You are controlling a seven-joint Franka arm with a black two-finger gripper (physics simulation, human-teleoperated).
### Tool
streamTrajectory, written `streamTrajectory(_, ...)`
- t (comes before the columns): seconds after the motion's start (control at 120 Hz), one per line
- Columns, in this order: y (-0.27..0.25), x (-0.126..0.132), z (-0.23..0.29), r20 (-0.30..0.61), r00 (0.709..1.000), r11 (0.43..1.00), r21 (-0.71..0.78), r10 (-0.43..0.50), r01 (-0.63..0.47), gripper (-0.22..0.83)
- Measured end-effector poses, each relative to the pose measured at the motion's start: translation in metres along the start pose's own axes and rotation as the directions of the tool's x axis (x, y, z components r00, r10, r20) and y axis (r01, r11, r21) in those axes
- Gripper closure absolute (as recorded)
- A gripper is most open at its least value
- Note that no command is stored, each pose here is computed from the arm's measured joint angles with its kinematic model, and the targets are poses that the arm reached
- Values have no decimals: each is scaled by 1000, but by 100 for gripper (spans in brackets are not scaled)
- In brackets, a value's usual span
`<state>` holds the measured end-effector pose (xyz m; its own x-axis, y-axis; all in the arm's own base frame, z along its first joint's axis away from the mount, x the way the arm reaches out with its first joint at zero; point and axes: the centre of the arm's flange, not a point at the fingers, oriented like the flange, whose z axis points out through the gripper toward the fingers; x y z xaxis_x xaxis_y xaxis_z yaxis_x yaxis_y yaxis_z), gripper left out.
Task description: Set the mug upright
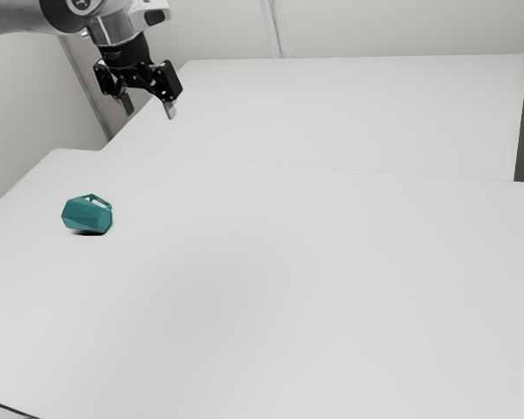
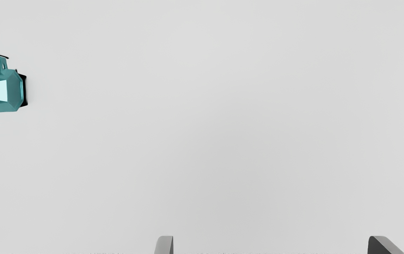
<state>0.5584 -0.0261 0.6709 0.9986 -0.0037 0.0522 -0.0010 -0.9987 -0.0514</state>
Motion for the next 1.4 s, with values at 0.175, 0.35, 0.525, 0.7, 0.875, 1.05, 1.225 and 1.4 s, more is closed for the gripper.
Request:
streamTrajectory(0.175,7,-1,0,7,1000,1000,1,15,-15,0)
streamTrajectory(0.35,11,-1,6,18,1000,1000,4,22,-22,0)
streamTrajectory(0.525,8,0,37,67,998,1000,4,6,-7,0)
streamTrajectory(0.7,-14,-4,80,125,992,997,-70,-11,20,0)
streamTrajectory(0.875,-68,0,103,85,996,987,-162,35,-20,0)
streamTrajectory(1.05,-157,0,134,48,997,976,-214,57,-46,0)
streamTrajectory(1.225,-227,-5,166,8,993,960,-257,120,-114,0)
streamTrajectory(1.4,-294,4,205,-41,985,937,-303,169,-173,0)
